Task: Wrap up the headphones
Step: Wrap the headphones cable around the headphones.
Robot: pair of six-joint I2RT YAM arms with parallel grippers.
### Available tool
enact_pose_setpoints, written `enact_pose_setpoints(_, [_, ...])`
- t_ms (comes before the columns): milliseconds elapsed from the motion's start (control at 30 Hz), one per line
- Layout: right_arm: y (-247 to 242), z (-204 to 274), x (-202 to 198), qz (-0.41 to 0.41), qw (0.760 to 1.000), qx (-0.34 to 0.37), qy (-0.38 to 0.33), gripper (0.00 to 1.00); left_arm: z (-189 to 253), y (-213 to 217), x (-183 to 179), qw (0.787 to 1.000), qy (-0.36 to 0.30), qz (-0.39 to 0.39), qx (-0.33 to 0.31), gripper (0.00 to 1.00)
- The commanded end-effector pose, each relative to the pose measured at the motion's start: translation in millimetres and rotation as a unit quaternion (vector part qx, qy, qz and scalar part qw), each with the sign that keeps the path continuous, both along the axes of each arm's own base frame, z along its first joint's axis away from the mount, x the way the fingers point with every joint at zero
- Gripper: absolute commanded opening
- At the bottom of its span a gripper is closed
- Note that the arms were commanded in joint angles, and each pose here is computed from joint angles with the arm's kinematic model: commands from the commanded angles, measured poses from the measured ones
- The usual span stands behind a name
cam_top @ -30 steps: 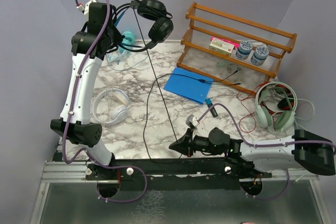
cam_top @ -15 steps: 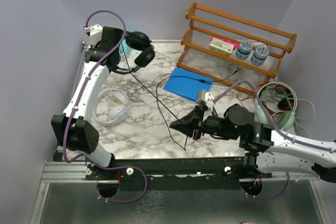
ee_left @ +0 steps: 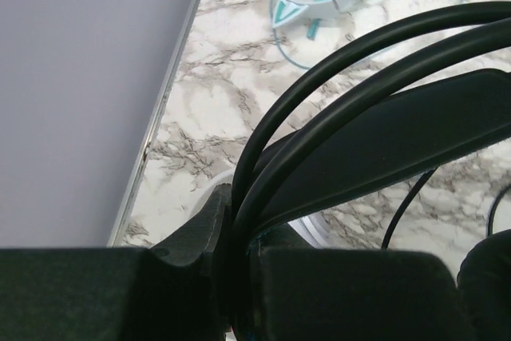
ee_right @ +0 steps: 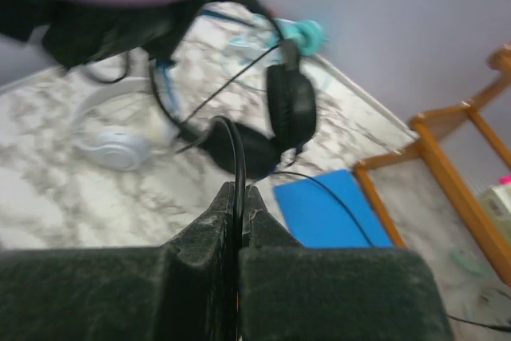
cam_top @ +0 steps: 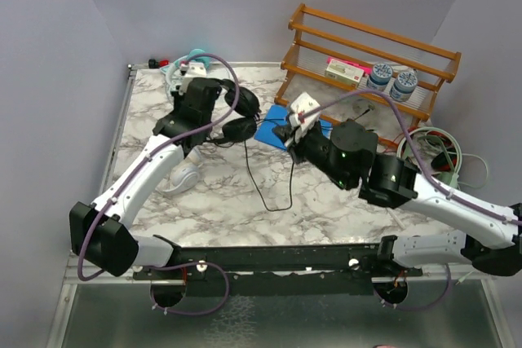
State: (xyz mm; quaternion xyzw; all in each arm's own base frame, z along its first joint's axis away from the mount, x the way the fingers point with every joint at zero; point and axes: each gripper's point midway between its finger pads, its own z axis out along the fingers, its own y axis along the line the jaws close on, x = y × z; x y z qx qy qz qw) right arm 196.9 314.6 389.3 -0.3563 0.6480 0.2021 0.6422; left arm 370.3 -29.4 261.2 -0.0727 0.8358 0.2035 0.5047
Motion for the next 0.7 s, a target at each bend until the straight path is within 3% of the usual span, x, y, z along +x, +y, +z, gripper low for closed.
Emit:
enact_pose_setpoints(0, [-30,21,68,-0.092,0.996,0.006,-0.016,0.01,13,-12,-12,0.997,-0.027,-0.02,0.064,0.0])
enact_pose_setpoints(233, [-40,41,131,-0.129,0.991,0.024,-0.013,0.01,-3,-18,-31,0.995,-0.008,-0.043,0.089,0.0])
enact_pose_setpoints(400, [-57,68,148,-0.147,0.988,0.046,-0.031,0.01,-18,-13,-36,0.992,0.018,-0.045,0.119,0.0])
enact_pose_setpoints(667, [-71,69,183,-0.151,0.987,0.045,-0.03,0.01,-18,-53,-42,0.988,0.019,-0.153,0.025,0.0])
